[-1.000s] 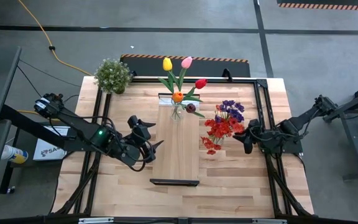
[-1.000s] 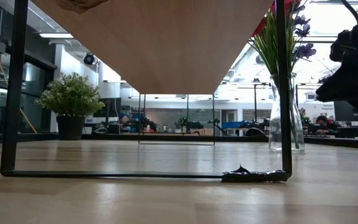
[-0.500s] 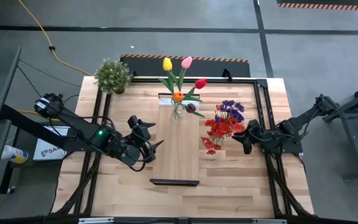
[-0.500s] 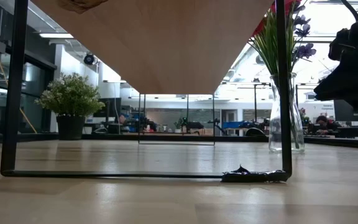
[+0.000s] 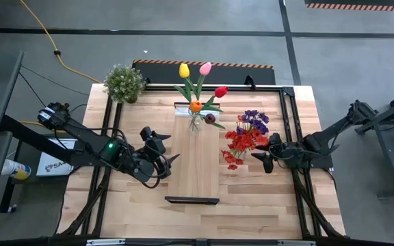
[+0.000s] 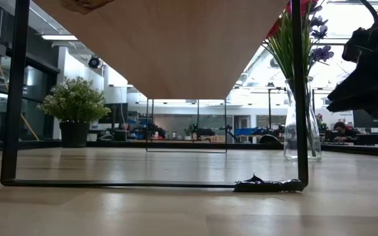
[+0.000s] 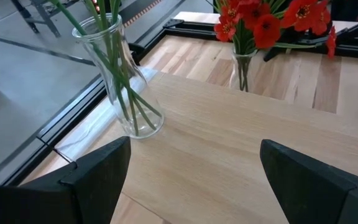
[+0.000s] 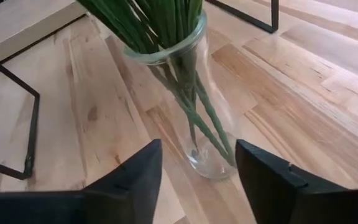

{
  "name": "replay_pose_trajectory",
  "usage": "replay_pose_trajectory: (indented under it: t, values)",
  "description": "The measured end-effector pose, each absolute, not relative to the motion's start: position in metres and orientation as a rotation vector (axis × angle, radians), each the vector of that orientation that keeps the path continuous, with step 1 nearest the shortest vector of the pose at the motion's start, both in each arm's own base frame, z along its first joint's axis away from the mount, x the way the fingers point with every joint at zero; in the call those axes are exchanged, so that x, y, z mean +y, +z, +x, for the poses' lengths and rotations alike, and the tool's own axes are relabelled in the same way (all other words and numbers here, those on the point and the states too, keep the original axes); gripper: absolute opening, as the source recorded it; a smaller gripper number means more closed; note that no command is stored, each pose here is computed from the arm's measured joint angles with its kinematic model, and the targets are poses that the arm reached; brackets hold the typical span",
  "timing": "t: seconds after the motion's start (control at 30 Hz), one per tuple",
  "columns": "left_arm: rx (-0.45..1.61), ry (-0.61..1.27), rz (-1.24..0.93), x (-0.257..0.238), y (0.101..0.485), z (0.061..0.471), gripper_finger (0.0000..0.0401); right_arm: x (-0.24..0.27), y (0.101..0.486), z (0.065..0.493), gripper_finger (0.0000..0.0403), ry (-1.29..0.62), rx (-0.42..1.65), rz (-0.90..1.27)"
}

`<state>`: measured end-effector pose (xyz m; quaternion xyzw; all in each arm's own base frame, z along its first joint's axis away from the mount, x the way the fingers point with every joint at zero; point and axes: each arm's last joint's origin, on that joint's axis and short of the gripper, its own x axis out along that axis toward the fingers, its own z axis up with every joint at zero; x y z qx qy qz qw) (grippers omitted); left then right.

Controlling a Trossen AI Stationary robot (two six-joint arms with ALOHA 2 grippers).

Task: Pick and place flowers into a vace then onto a shelf
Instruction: Put the transparent vase on the shelf

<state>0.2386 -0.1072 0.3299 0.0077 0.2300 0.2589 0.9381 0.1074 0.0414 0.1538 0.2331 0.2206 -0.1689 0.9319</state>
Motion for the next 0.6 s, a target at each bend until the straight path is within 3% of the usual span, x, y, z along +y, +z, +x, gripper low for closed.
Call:
replay_pose_trajectory:
  t: [0.23, 0.6]
  values:
    - [0.474, 0.53, 0.021, -0.107, 0.3295, 0.2383, 0.039, 0.0423, 0.1596, 0.1109, 0.0244, -0.349, 0.379, 0.473]
    - [0.473, 0.531, 0.021, -0.1069, 0.3295, 0.2383, 0.039, 0.0403, 0.1602, 0.1155, 0.0274, -0.371, 0.367, 0.445]
